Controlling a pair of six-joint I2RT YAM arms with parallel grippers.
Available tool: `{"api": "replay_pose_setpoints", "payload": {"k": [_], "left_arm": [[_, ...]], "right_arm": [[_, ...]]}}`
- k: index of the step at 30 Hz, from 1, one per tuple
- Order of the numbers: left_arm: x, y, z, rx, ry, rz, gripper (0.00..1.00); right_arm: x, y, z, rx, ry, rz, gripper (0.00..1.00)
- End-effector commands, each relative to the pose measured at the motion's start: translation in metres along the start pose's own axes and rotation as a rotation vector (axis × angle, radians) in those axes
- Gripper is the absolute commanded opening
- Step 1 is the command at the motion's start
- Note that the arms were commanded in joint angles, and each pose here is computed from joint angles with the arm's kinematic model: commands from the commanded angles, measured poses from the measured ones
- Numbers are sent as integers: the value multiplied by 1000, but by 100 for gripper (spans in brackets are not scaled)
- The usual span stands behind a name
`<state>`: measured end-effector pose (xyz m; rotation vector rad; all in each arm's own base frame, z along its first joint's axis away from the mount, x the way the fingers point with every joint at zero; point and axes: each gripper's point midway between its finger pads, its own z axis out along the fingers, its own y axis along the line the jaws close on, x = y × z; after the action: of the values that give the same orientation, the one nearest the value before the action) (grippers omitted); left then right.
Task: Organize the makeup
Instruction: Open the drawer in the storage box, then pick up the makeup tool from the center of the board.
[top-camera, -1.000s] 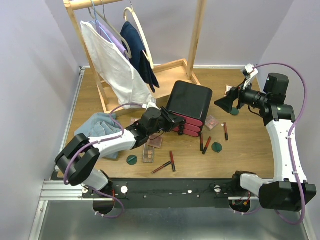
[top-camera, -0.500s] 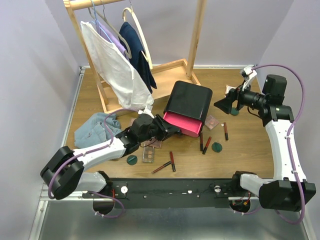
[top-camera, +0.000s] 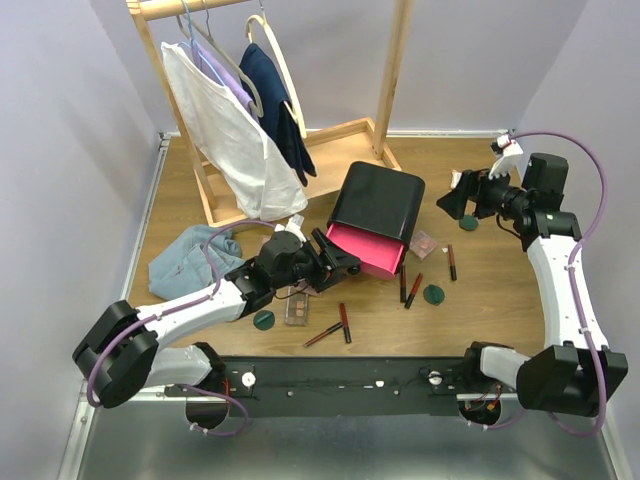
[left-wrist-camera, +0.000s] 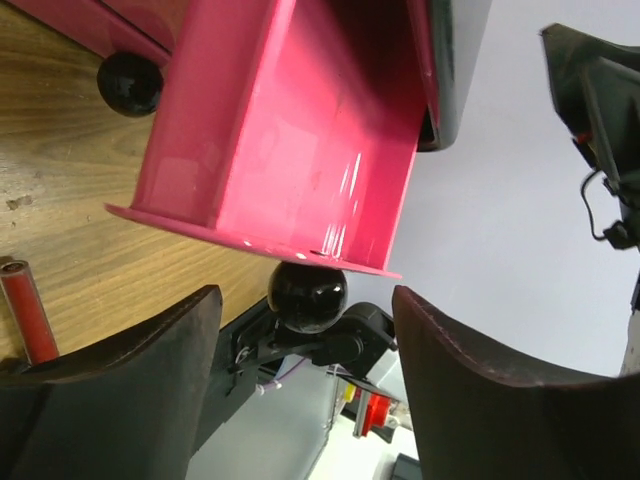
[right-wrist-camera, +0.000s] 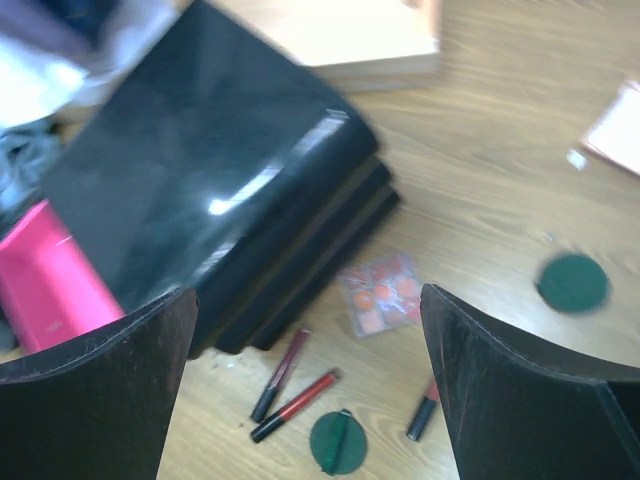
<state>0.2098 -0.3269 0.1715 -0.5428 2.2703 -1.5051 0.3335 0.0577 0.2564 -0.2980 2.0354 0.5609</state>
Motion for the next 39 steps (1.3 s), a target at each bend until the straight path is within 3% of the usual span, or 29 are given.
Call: {"api": "replay_pose_setpoints", "payload": {"k": [1, 3, 6, 12, 27, 35, 38, 39], "left_arm": [[5, -15, -13, 24, 21, 73, 79], [3, -16, -20, 21, 8, 109, 83], [-4, -14, -33, 10, -26, 117, 87], [-26, -2, -60, -38, -100, 146, 89], [-67, 61, -115, -306, -233, 251, 91], [-68, 94, -123, -411, -235, 249, 92], [-67, 103, -127, -432, -245, 237, 92], [-68, 106, -129, -444, -255, 236, 92]], "right_arm": [[11, -47, 7, 220, 9, 124, 96], [18, -64, 9, 291, 31, 151, 82], [38, -84, 23, 339, 111, 217, 69], [71, -121, 56, 391, 293, 312, 50], [120, -223, 80, 584, 505, 285, 42], [159, -228, 91, 556, 601, 306, 42], [173, -223, 97, 516, 626, 333, 36], [177, -219, 98, 495, 632, 344, 30]]}}
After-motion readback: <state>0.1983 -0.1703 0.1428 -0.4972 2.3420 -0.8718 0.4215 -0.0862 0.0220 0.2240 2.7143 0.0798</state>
